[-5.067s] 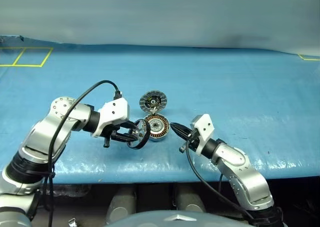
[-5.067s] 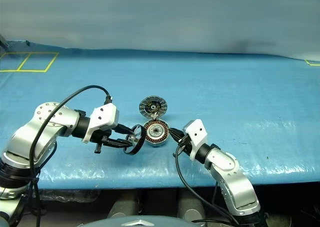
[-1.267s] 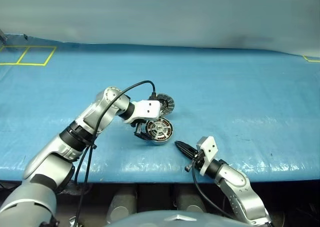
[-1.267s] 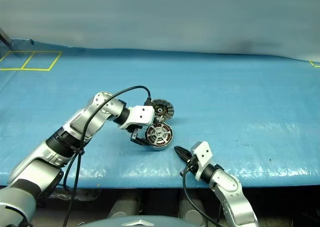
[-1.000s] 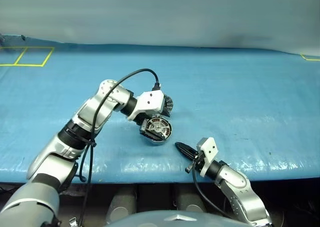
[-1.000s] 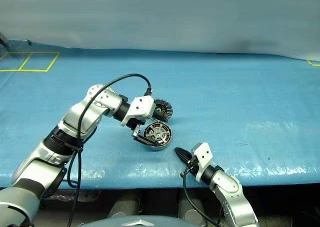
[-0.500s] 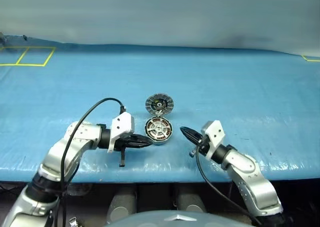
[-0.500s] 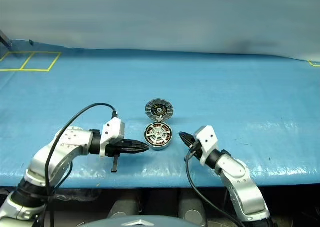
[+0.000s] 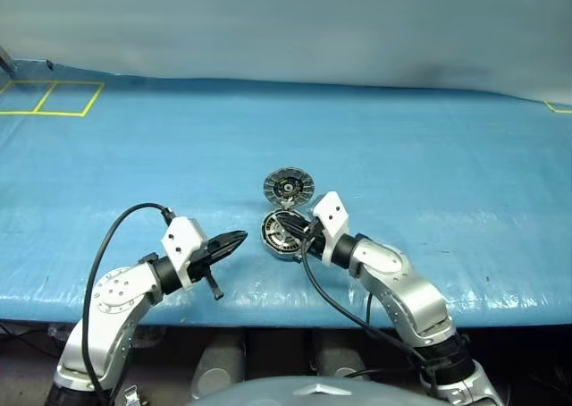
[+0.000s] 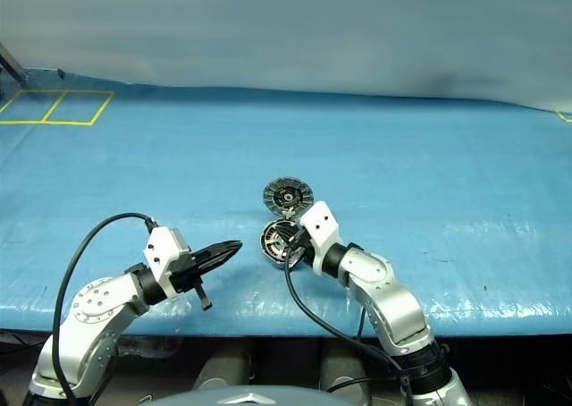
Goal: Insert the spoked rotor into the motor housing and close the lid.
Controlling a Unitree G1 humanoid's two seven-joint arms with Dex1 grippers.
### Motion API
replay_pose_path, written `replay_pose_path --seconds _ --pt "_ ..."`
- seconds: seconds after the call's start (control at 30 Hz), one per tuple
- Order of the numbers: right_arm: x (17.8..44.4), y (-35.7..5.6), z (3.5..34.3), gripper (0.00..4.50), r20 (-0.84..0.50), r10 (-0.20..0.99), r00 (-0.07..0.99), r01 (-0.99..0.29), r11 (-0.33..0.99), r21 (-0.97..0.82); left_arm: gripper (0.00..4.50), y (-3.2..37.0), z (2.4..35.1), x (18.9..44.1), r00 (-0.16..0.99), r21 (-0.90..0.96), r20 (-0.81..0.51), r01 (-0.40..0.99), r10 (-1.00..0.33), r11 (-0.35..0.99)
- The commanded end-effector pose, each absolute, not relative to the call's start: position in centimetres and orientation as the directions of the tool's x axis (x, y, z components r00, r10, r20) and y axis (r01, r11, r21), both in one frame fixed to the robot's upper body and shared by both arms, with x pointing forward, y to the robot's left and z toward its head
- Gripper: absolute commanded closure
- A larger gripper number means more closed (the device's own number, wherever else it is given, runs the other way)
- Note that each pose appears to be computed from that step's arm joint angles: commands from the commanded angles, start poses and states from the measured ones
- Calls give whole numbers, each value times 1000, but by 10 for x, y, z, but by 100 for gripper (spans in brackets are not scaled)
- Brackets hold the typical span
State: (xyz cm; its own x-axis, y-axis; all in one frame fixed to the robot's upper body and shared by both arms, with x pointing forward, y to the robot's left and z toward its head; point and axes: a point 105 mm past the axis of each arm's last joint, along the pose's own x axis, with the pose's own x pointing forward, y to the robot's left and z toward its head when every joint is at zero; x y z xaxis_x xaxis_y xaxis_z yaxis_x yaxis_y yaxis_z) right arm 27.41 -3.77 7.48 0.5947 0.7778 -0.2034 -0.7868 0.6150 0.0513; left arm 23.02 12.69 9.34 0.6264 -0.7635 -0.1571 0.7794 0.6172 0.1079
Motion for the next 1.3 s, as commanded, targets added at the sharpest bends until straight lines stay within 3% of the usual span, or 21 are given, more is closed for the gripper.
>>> replay_pose_path --seconds 0.03,0.33,1.0,1.3 --pt "275 -32 82 450 -170 793 585 -801 597 33 448 128 103 229 638 167 -122 768 -760 618" --pt "276 -33 71 450 -201 790 579 -799 599 56 448 126 97 226 620 130 -130 784 -774 607" --pt "279 -31 94 450 -87 801 592 -795 598 99 448 122 94 224 603 95 -135 798 -787 595" --pt "282 -34 63 450 -260 753 604 -771 635 49 448 120 93 223 596 89 -142 803 -790 589"
